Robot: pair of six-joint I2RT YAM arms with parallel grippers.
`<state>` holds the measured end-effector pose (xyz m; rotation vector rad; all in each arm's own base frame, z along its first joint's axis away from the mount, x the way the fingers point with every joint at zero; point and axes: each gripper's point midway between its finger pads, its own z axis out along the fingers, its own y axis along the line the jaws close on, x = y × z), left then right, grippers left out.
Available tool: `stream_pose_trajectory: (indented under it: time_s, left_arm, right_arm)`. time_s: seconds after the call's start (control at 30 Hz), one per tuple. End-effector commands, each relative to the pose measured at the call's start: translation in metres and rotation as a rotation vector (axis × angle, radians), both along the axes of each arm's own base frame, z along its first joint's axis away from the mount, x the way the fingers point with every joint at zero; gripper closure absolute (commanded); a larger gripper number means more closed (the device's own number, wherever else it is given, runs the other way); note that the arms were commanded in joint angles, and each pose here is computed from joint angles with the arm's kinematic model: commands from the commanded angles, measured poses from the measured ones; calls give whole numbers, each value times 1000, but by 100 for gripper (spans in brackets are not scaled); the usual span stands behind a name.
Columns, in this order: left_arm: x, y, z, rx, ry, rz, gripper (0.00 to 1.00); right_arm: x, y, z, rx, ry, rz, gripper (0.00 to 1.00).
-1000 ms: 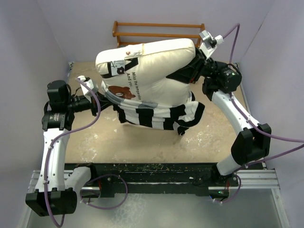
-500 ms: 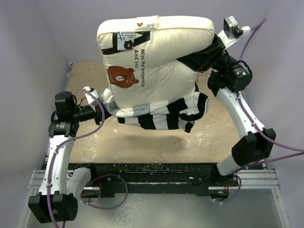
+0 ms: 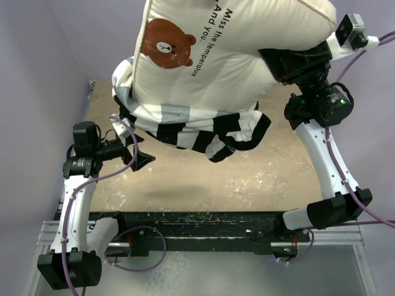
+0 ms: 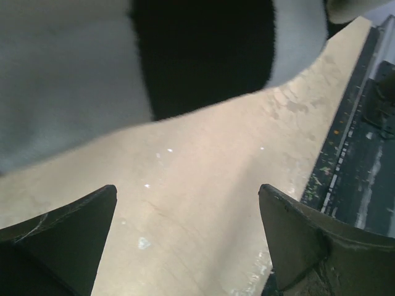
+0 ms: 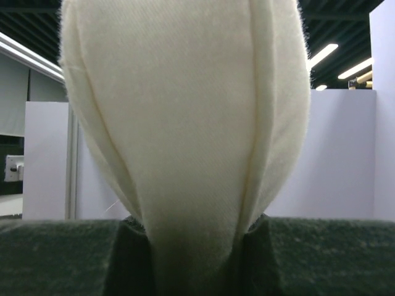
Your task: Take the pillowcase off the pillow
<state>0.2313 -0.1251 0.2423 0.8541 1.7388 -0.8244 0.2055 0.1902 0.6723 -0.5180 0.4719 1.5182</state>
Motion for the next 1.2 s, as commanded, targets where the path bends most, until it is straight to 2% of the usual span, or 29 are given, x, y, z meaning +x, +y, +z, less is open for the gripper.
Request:
stream_pose_trajectory:
  time_s: [0.0,0.07,0.2,0.27,0.33,0.5,0.53,0.63,0.73,0.93,1.0,1.17]
  left_arm:
    - [18,12,55,-6,-211,96,0]
    - [14,12,80,-65,-214,104,0]
    - [9,20,125,-248,-104,100,0]
    - [5,23,134,-346,-12,62,0]
    - [-2,19,133,-375,67,-24,0]
    - [-26,10,121,-302,-22,-183,0]
    - [-21,12,116,-255,-109,-167,0]
    - [-6,21,98,-160,-108,-51,0]
    - [10,33,94,-74,-190,54,0]
    - [41,53,89,-32,-222,192,0]
    - [35,49,86,-25,-227,143,0]
    - [-13,4,92,-160,-174,-144,0]
  right_arm:
    - [-48,-38,52,222,-105,-20,100]
    - [-51,-37,52,209,-110,-26,100]
    - [-65,-40,55,213,-127,-22,100]
    - [-69,-42,56,215,-126,-23,100]
    - [-70,-41,56,211,-125,-15,100]
    - [-71,-47,57,246,-111,4,100]
    - [-72,-47,58,246,-112,8,100]
    - [-77,-47,61,243,-124,25,100]
    - [-84,-47,64,234,-136,23,100]
    - [-94,-47,64,220,-143,25,100]
    - [-94,-47,62,218,-134,9,100]
    - [-89,-51,59,251,-118,18,100]
